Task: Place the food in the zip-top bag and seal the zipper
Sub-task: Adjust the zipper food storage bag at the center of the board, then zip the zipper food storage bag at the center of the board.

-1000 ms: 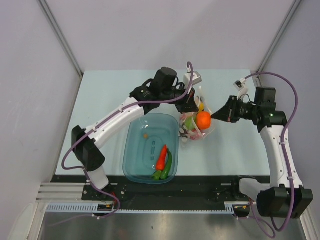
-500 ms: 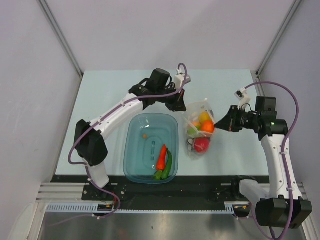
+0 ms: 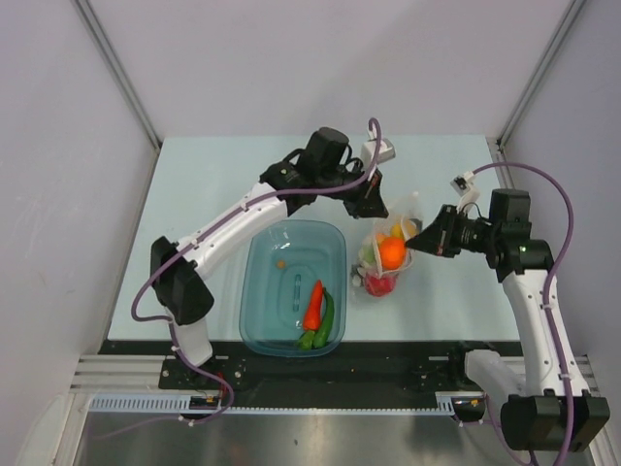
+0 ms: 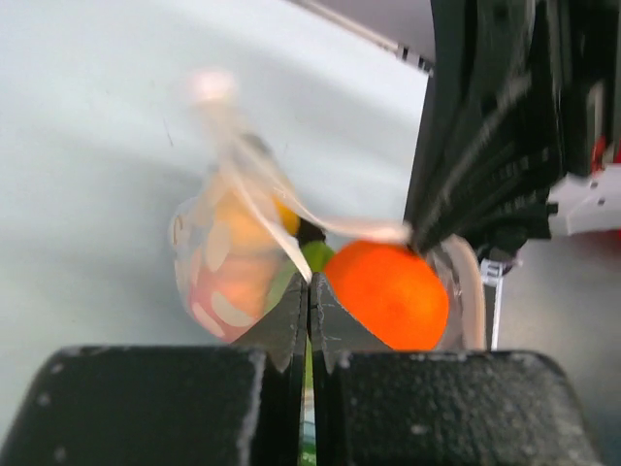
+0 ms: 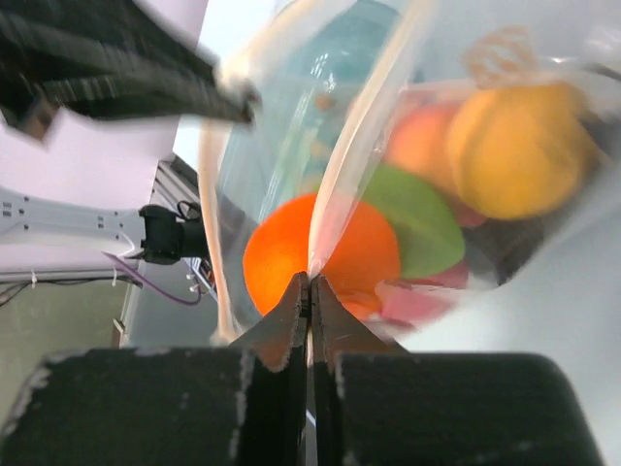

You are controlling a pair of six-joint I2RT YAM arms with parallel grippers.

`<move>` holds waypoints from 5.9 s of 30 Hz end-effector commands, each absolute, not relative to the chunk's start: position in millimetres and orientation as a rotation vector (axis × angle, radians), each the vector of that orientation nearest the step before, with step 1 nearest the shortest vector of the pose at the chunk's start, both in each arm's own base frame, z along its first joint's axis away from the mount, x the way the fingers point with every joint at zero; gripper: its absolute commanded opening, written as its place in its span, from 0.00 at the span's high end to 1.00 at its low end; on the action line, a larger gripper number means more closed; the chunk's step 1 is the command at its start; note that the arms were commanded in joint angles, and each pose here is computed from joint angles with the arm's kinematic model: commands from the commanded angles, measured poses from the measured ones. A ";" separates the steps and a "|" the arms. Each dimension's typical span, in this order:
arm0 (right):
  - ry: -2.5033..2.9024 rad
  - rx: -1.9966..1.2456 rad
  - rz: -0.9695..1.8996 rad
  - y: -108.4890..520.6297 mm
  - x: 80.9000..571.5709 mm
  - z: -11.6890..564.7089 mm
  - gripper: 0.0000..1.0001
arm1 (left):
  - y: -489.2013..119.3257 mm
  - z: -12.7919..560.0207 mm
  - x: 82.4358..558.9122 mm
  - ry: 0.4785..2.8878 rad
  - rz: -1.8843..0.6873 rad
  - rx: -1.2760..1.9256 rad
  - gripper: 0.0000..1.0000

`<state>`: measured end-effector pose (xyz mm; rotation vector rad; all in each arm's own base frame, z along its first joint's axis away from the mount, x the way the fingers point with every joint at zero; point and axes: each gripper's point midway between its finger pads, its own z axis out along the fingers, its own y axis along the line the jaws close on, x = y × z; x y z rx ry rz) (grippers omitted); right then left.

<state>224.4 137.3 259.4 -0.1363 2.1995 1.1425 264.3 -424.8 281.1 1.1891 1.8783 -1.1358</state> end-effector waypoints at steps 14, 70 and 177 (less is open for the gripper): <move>2.123 -0.134 1.095 162.4 242.0 247.4 1.00 | -449.9 276.1 263.1 1.984 -1.392 1.100 0.89; 2.116 -0.078 1.099 149.0 228.0 238.8 1.00 | -391.4 293.6 282.1 1.832 -1.128 1.075 0.26; 1.432 -1.140 0.448 120.7 207.4 258.3 0.43 | -412.4 242.8 196.3 1.372 -1.419 1.886 1.00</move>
